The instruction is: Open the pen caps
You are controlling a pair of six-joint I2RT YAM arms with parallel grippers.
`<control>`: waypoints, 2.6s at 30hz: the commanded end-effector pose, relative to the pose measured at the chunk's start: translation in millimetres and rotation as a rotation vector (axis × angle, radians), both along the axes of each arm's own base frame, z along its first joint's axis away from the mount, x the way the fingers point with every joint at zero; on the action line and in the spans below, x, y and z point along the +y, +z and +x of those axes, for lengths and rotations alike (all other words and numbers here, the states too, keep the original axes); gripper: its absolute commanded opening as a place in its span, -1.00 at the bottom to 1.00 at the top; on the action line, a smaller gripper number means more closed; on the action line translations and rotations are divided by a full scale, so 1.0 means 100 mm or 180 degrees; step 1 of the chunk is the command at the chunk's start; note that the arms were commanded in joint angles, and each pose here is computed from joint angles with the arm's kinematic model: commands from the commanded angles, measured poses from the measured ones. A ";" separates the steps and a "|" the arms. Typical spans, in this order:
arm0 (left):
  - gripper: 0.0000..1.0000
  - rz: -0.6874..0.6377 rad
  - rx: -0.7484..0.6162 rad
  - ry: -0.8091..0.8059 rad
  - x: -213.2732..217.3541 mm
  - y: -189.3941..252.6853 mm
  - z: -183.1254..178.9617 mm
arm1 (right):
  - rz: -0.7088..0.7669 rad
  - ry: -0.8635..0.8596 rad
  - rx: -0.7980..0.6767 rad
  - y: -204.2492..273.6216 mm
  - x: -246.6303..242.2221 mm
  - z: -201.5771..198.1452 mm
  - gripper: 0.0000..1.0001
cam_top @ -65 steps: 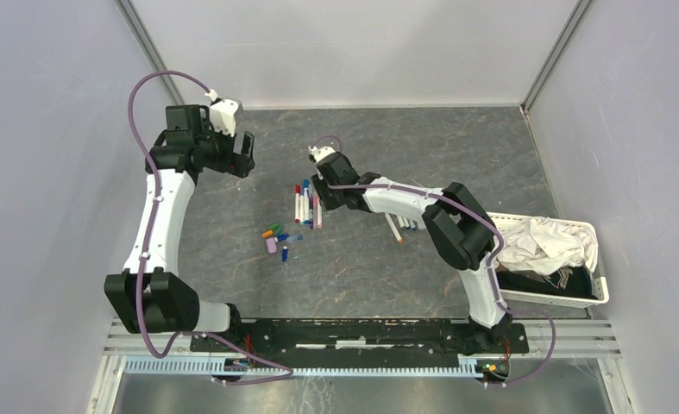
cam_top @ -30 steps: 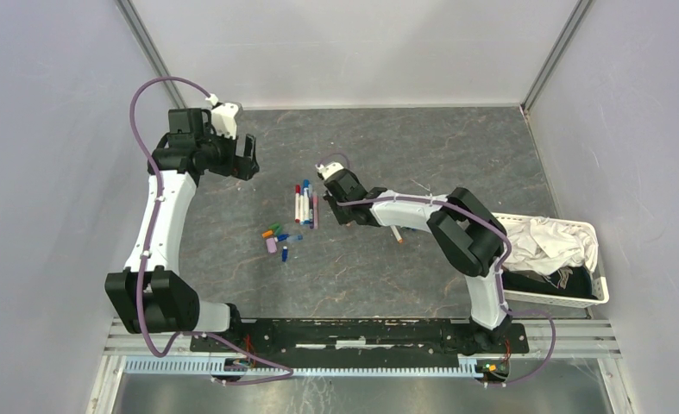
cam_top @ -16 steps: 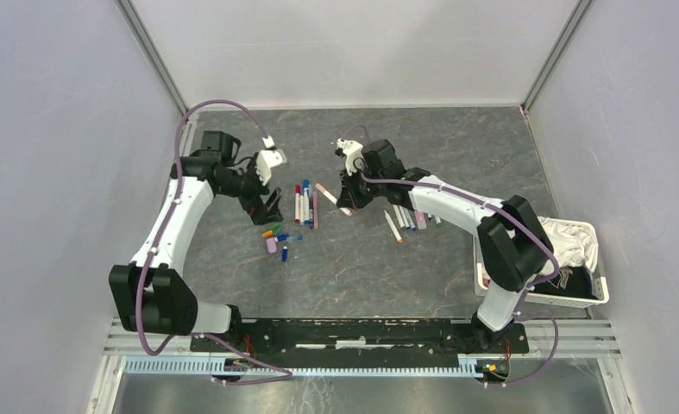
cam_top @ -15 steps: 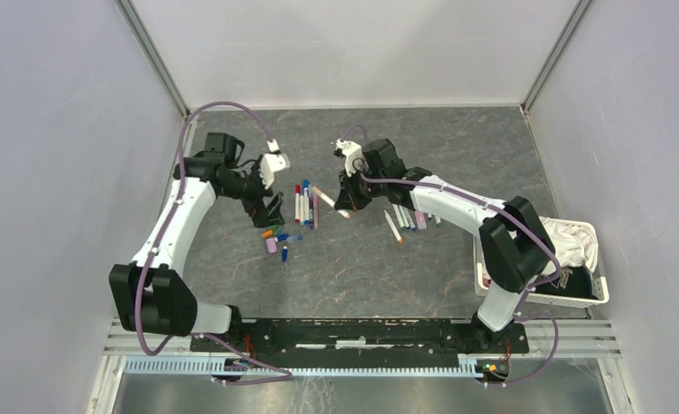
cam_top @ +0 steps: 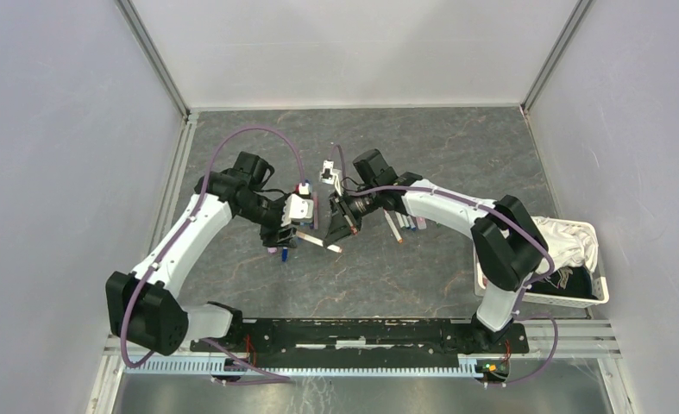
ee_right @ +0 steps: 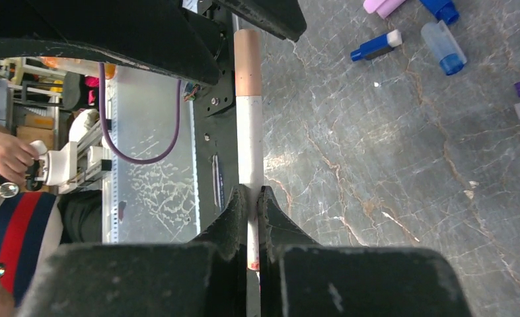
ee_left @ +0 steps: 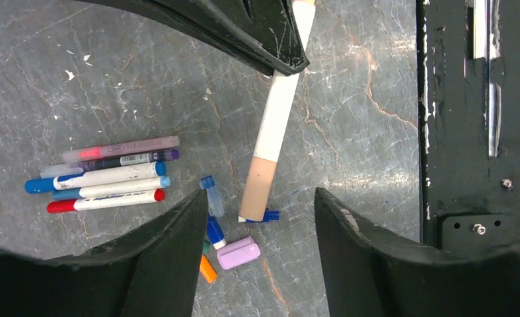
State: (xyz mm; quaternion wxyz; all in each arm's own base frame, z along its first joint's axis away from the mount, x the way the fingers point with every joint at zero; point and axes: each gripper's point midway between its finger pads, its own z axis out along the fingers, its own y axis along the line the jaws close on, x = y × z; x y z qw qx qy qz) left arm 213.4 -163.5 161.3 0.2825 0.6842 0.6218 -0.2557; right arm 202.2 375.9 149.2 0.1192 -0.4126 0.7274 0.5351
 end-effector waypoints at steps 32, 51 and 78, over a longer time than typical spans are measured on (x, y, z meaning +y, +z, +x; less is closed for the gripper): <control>-0.95 0.0093 -0.0444 -0.0274 -0.14 0.02 -0.03 | 0.0391 0.0196 0.0520 0.17 0.71 -0.02 -0.20; -0.95 0.0888 -0.0775 -0.0134 0.42 -0.14 0.45 | -0.0168 -0.0058 0.0392 -0.45 -0.28 -0.23 -1.00; -0.21 0.0854 -0.0087 0.0242 0.17 -1.29 0.28 | -0.1833 -0.3007 -0.1186 -0.90 -1.59 1.70 -0.72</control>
